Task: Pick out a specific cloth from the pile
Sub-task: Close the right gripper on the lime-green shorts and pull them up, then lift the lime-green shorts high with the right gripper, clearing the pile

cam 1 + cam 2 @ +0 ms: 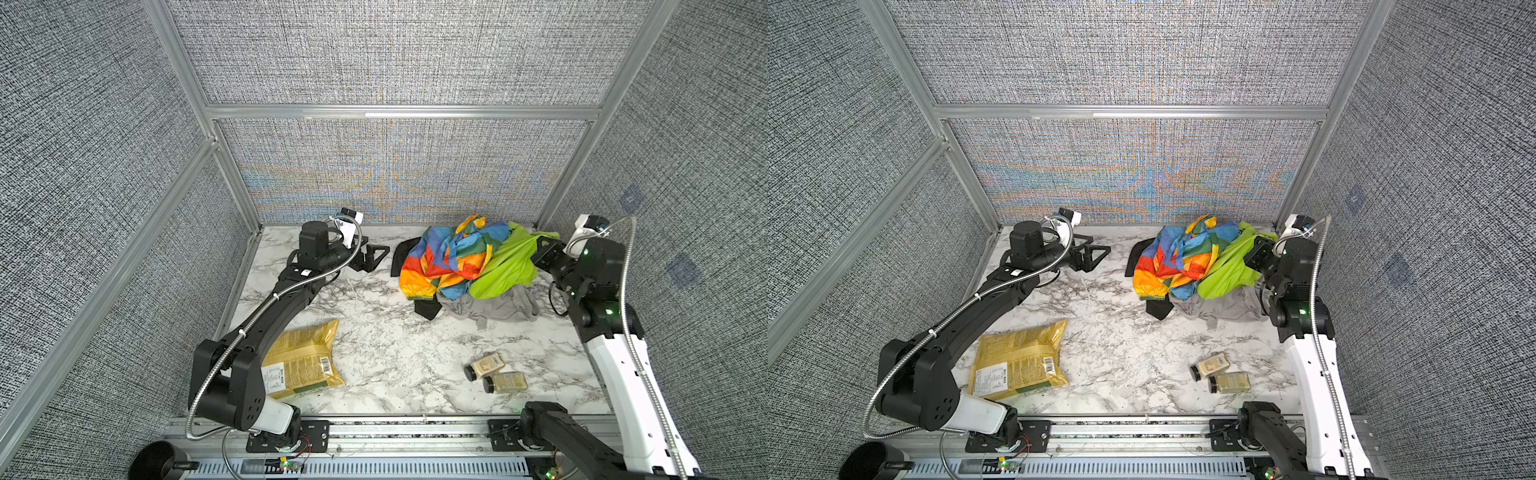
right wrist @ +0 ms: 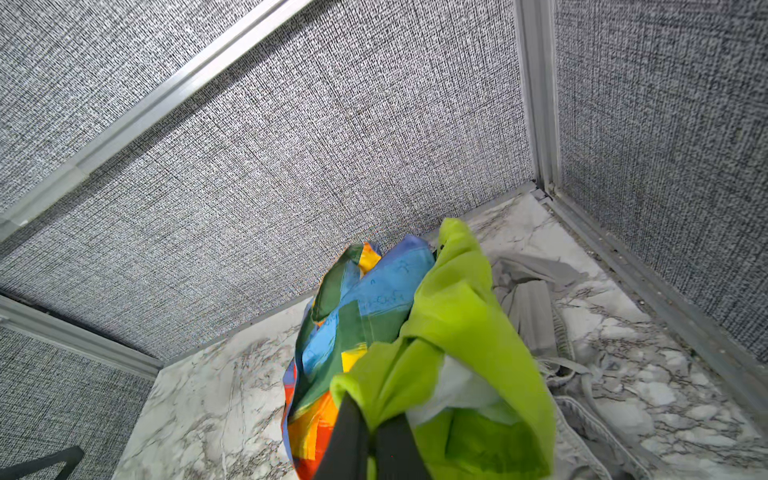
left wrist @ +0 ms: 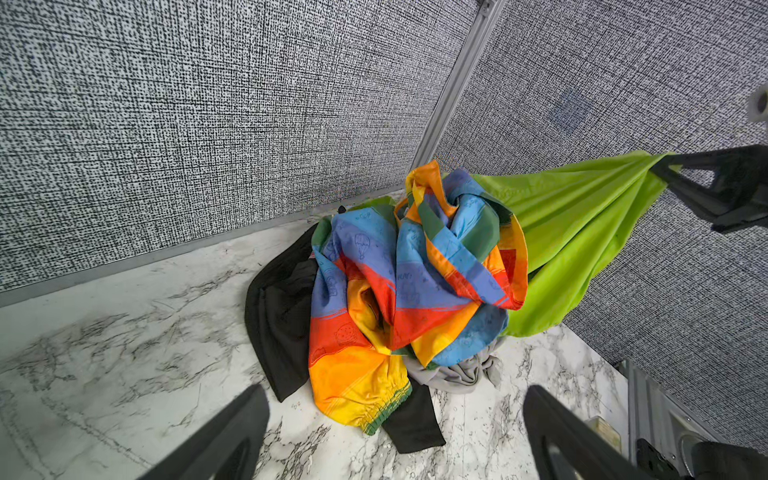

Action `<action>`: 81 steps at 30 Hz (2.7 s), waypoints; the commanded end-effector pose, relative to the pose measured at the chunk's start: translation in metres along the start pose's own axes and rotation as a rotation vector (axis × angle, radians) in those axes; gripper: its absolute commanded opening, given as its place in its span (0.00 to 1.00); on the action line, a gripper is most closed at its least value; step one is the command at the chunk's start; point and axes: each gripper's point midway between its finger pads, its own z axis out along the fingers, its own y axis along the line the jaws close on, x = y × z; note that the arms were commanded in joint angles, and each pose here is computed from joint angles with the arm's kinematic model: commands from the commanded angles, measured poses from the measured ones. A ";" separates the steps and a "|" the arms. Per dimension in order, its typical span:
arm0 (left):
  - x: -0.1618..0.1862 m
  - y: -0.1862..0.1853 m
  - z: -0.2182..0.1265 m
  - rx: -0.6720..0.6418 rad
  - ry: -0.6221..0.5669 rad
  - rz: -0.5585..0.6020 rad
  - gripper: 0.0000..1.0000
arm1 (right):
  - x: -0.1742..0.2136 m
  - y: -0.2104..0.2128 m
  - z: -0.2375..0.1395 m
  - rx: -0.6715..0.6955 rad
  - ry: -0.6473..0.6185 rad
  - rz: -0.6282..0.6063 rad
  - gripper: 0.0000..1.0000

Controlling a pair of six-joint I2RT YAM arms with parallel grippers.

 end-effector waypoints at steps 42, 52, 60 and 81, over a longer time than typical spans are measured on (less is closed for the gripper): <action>-0.009 -0.011 -0.003 0.014 -0.019 0.034 0.99 | -0.230 0.133 -0.134 -0.346 -0.613 -0.087 0.00; -0.009 -0.011 -0.003 0.014 -0.017 0.034 0.99 | -0.272 0.160 -0.197 -0.522 -0.803 0.019 0.00; -0.010 -0.011 -0.004 0.012 -0.012 0.044 0.99 | -0.275 0.192 -0.192 -0.717 -0.720 0.073 0.00; -0.061 0.038 -0.083 -0.070 -0.209 0.054 0.99 | -0.164 0.341 -0.104 -0.840 -0.379 -0.167 0.00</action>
